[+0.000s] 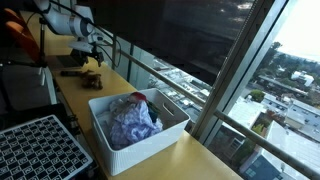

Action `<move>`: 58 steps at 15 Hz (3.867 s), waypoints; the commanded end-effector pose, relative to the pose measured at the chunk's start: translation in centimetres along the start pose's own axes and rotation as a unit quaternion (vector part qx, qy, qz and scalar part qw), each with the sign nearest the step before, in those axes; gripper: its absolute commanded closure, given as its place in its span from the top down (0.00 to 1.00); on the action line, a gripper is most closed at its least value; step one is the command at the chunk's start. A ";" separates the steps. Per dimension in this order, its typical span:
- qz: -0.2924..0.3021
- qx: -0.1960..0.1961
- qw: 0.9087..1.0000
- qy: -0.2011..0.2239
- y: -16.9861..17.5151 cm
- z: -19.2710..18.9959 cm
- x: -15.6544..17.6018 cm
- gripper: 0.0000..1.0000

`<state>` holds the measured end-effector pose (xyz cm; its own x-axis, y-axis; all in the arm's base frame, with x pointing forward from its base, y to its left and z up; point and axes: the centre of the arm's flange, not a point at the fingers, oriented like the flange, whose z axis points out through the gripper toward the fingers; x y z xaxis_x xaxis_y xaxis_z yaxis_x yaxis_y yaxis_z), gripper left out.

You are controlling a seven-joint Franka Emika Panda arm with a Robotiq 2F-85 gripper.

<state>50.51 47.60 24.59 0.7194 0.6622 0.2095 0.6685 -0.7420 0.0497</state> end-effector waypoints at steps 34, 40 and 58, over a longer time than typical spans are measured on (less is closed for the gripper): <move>0.214 -0.124 0.968 0.034 26.0 -12.6 -9.4 0.00; 0.281 -0.174 0.944 -0.007 29.0 -16.1 -21.3 0.00; 0.314 -0.220 0.920 -0.084 37.7 -8.0 -26.5 0.00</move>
<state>51.91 1.96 30.26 0.9830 0.0599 0.1738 -0.0060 -0.9345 0.3558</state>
